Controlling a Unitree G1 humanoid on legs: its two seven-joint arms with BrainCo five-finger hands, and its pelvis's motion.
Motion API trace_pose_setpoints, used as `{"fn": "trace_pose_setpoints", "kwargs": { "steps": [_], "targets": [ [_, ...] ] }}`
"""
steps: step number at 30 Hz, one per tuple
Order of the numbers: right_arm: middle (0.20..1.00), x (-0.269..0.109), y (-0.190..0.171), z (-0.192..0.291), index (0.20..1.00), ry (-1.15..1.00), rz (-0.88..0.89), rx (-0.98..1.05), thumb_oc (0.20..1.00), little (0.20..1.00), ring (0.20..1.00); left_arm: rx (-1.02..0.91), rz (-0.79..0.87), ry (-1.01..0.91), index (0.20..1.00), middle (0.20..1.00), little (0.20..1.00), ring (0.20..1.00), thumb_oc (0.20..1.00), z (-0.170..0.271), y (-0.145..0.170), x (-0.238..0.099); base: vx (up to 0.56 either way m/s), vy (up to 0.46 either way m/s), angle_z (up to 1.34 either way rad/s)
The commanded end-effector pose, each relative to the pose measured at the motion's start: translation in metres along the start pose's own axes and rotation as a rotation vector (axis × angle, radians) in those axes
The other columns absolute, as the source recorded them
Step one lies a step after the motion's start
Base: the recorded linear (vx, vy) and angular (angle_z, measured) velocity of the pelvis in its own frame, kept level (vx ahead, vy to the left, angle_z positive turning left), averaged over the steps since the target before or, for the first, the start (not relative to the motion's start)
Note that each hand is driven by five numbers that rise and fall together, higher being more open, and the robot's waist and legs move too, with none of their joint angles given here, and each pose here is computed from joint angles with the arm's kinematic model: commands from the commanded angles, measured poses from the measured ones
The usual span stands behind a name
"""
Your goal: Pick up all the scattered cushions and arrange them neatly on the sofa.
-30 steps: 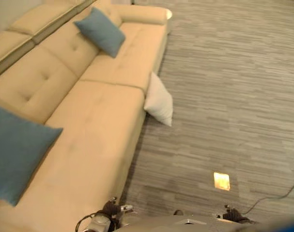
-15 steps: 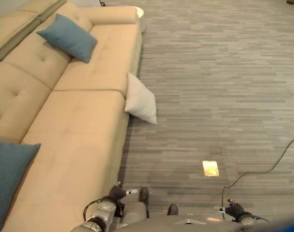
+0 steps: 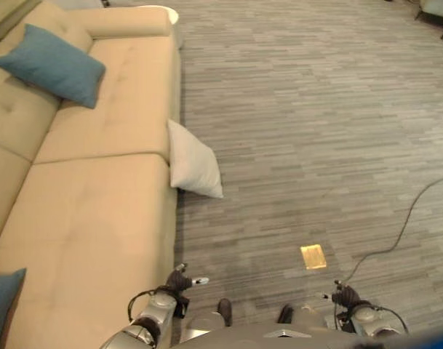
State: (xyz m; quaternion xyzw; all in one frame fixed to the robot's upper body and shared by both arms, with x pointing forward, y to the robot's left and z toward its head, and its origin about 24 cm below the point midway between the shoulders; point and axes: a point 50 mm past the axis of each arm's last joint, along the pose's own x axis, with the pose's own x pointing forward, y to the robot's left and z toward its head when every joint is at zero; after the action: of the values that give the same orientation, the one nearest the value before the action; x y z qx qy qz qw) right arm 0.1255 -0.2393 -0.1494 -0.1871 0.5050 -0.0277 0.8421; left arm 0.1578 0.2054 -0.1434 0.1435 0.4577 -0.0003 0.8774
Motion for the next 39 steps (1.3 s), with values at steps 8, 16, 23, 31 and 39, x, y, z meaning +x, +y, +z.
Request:
{"fn": "trace_pose_setpoints", "kwargs": {
  "steps": [8, 16, 23, 31, 39],
  "targets": [
    [1.000, -0.002, -0.009, -0.015, 1.000, 0.052, -0.034, 0.006, 1.000, 1.000, 1.000, -0.055, -0.032, 0.003, 1.000, 1.000, 1.000, 1.000, 1.000, -0.002, -0.015, -0.001, 0.24, -0.223, 0.03],
    [1.000, -0.001, -0.015, -0.012, 1.000, 0.039, -0.053, 0.023, 1.000, 1.000, 1.000, -0.046, -0.035, -0.007, 1.000, 1.000, 1.000, 1.000, 1.000, 0.004, -0.015, 0.001, 0.14, -0.165, 0.20],
    [1.000, -0.001, -0.011, -0.009, 1.000, 0.017, -0.036, -0.006, 1.000, 1.000, 1.000, -0.026, -0.032, 0.006, 1.000, 1.000, 1.000, 1.000, 1.000, -0.002, -0.014, -0.001, 0.33, 0.029, 0.06],
    [1.000, 0.000, -0.004, 0.001, 1.000, -0.014, -0.007, -0.019, 1.000, 1.000, 1.000, -0.038, -0.022, -0.033, 1.000, 1.000, 1.000, 1.000, 1.000, 0.007, -0.008, 0.001, 0.24, 0.121, -0.04],
    [1.000, 0.002, -0.007, 0.011, 1.000, -0.048, -0.007, -0.030, 1.000, 1.000, 1.000, -0.036, 0.004, -0.013, 1.000, 1.000, 1.000, 1.000, 1.000, 0.000, -0.003, 0.000, 0.29, -0.094, 0.41]
  ]
}}
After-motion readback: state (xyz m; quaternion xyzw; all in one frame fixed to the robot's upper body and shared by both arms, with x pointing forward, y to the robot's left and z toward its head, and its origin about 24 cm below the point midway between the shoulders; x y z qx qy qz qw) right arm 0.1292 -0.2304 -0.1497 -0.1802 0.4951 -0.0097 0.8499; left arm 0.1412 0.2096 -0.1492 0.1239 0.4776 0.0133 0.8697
